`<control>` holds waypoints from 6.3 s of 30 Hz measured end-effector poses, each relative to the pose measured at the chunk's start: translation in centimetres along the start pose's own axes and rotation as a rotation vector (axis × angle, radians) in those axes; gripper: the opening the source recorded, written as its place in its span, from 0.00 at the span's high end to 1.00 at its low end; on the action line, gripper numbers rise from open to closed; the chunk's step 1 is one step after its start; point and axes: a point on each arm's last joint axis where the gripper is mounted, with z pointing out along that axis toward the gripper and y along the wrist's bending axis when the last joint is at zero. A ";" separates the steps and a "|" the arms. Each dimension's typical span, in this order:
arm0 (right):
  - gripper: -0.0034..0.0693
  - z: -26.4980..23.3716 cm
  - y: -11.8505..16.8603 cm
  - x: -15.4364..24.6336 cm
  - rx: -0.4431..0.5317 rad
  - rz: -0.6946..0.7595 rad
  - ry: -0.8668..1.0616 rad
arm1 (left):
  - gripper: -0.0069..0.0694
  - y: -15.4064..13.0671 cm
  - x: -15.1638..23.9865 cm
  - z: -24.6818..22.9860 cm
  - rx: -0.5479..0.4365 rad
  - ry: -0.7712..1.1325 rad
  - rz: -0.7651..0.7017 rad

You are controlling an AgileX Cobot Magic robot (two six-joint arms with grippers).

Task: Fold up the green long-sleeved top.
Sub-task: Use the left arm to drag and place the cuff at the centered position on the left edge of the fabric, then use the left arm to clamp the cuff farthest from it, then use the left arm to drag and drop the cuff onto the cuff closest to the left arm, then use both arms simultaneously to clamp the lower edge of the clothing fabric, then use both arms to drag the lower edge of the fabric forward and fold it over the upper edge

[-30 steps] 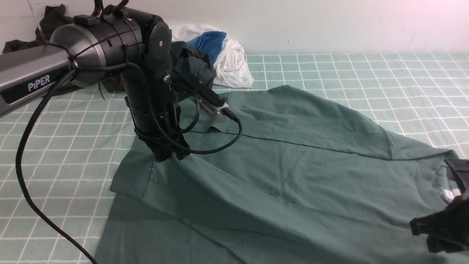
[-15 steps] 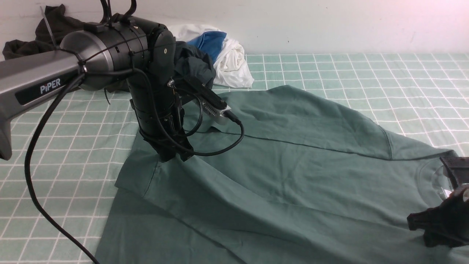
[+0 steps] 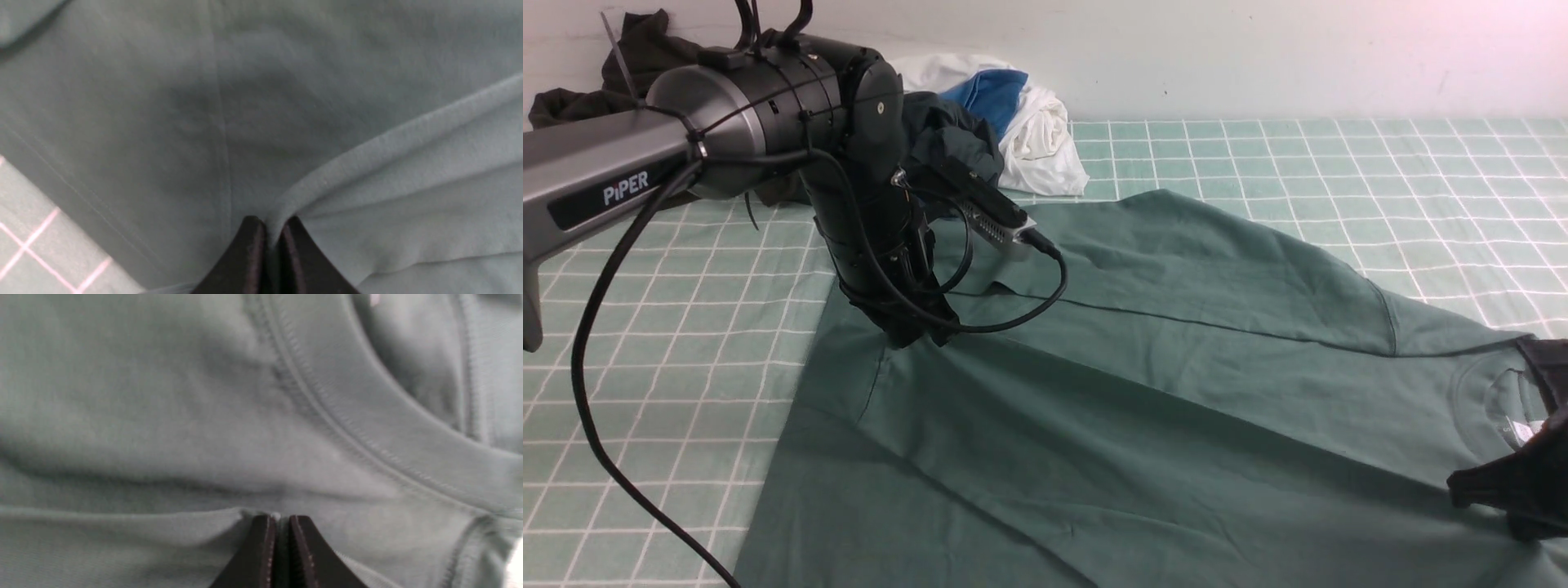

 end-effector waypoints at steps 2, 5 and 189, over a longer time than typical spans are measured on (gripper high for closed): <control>0.93 -0.4 -0.2 -0.1 0.014 0.013 -0.023 | 0.88 0.2 -0.3 0.0 -0.010 -0.039 -0.009; 0.93 -0.6 -0.3 -0.1 0.021 0.018 -0.033 | 0.85 0.4 -0.6 0.0 -0.026 -0.077 -0.019; 0.94 -7.4 10.9 0.1 0.045 -1.221 -0.103 | 0.91 -11.8 16.7 -2.4 -0.104 0.141 0.059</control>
